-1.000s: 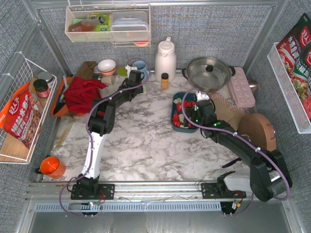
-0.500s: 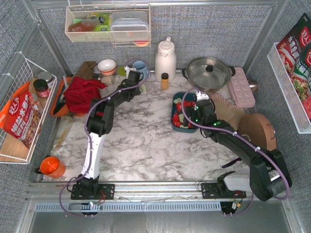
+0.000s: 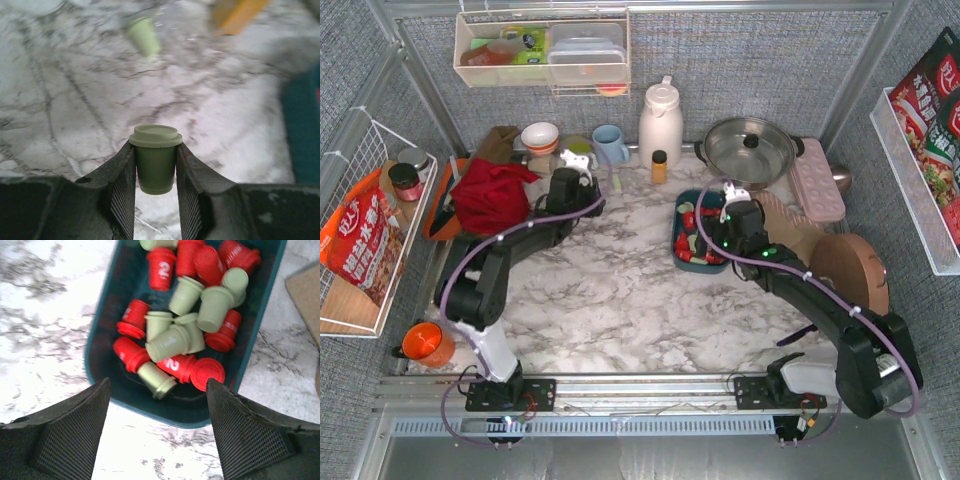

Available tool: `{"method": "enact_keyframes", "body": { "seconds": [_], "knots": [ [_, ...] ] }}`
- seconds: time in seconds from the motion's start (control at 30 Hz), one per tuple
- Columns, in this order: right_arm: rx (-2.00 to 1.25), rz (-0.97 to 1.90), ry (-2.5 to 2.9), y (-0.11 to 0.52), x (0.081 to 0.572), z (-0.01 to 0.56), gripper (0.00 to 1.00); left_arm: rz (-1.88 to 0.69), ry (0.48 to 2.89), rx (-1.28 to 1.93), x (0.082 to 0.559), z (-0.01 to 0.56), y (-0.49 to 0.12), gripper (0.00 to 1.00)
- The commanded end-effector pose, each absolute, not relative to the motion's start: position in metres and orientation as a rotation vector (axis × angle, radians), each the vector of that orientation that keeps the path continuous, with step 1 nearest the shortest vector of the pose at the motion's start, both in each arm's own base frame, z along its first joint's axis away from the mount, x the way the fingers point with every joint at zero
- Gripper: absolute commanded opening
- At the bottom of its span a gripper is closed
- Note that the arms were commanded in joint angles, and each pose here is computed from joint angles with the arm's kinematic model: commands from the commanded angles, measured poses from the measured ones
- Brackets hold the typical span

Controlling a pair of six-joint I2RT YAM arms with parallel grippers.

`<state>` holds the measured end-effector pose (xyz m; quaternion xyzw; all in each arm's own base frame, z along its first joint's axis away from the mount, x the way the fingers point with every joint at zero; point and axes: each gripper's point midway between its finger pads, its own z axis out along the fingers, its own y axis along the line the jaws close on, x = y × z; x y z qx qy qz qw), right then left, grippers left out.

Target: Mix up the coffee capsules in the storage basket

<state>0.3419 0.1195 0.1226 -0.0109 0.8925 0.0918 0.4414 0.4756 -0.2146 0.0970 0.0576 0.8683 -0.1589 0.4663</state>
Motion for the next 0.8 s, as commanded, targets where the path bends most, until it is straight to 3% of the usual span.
{"method": "enact_keyframes", "body": {
  "seconds": [0.0,0.33,0.57,0.77],
  "knots": [
    [-0.054,0.377,2.172,0.141,0.341,0.15,0.82,-0.664,1.724,0.452,0.44,0.171,-0.26,0.36],
    [-0.218,0.743,2.117,0.192,0.316,0.214,0.82,-0.721,1.125,0.941,0.311,0.207,-0.324,0.36],
    [-0.342,0.914,2.112,0.225,0.291,0.233,0.8,-0.779,0.892,0.976,0.278,0.227,-0.343,0.35],
    [-0.36,0.968,2.077,0.238,0.29,0.238,0.78,-0.825,0.843,0.993,0.266,0.228,-0.357,0.35]
  ]
}}
